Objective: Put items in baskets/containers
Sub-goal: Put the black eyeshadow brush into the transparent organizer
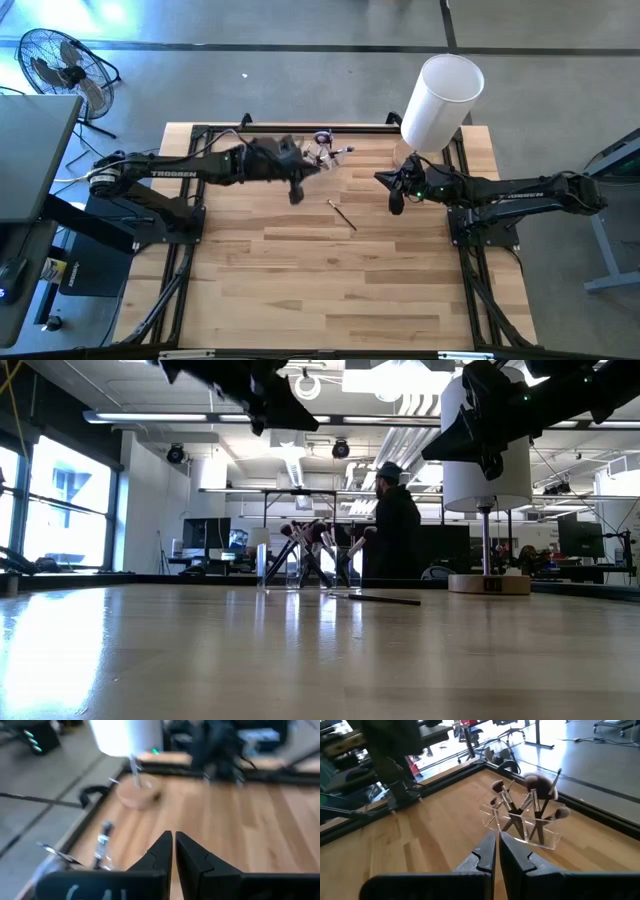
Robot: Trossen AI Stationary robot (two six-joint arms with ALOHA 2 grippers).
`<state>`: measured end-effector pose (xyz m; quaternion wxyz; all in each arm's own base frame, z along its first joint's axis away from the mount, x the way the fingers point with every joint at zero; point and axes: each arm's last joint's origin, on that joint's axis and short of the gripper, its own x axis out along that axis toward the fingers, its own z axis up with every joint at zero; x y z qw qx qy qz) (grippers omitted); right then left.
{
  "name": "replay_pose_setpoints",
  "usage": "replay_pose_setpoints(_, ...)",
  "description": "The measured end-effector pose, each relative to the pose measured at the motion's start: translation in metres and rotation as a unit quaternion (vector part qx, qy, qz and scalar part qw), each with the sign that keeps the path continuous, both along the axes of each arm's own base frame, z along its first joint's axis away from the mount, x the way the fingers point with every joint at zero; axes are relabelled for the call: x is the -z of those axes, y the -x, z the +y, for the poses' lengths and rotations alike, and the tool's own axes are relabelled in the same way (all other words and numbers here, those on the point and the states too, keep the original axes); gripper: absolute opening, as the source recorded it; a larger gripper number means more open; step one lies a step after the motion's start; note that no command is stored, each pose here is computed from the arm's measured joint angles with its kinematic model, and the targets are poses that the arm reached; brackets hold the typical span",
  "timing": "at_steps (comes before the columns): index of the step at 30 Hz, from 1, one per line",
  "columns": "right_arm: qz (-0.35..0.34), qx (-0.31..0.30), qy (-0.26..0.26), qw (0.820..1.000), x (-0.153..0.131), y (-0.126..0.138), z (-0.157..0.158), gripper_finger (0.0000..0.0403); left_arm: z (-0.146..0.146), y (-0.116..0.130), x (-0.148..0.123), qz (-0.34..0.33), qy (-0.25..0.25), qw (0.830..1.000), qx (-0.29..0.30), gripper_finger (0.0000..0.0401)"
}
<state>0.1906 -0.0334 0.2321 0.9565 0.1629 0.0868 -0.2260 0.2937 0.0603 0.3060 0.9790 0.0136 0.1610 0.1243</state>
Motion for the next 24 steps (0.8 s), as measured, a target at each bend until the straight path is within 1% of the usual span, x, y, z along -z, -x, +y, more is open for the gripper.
replay_pose_setpoints(2, 0.000, -0.004, -0.001, 1.000, 0.000, 0.000, 0.000, 0.0012, -0.016, -0.001, 0.000, 0.038, 0.008, 0.999, 0.015, 0.0011)
replay_pose_setpoints(4, -0.001, -0.005, -0.003, 1.000, 0.000, 0.000, 0.000, 0.0012, -0.032, 0.002, 0.005, 0.080, 0.043, 0.996, 0.020, 0.0003)
replay_pose_setpoints(6, -0.007, -0.002, -0.015, 1.000, 0.000, 0.000, 0.000, 0.0012, -0.044, 0.004, 0.011, 0.108, 0.087, 0.990, 0.011, 0.0003)
replay_pose_setpoints(8, -0.017, -0.003, -0.026, 1.000, -0.001, 0.000, 0.000, 0.0012, -0.055, 0.008, 0.016, 0.139, 0.115, 0.984, 0.012, 0.0002)
replay_pose_setpoints(10, -0.016, -0.043, -0.017, 0.999, -0.002, -0.002, 0.003, 0.0007, -0.066, 0.012, 0.023, 0.176, 0.118, 0.977, 0.025, 0.0001)
replay_pose_setpoints(12, -0.005, -0.083, -0.006, 0.997, -0.006, -0.008, 0.008, 0.0002, -0.076, 0.016, 0.031, 0.195, 0.116, 0.974, 0.024, 0.0001)
replay_pose_setpoints(13, 0.003, -0.084, -0.003, 0.996, -0.010, -0.013, 0.011, 0.0002, -0.079, 0.019, 0.036, 0.200, 0.113, 0.973, 0.020, 0.0001)
replay_pose_setpoints(15, 0.030, -0.068, 0.014, 0.997, -0.018, -0.026, 0.015, 0.0001, -0.084, 0.029, 0.044, 0.210, 0.106, 0.972, 0.015, 0.0001)
replay_pose_setpoints(18, 0.087, -0.052, 0.045, 0.994, -0.031, -0.057, 0.022, 0.0001, -0.083, 0.044, 0.051, 0.195, 0.108, 0.975, 0.013, 0.0001)
replay_pose_setpoints(20, 0.121, -0.046, 0.043, 0.991, -0.039, -0.084, 0.024, 0.0001, -0.081, 0.058, 0.053, 0.187, 0.110, 0.976, 0.016, 0.0000)
replay_pose_setpoints(24, 0.204, -0.039, 0.013, 0.978, -0.047, -0.138, 0.026, 0.0002, -0.078, 0.089, 0.052, 0.154, 0.111, 0.982, 0.017, 0.0000)
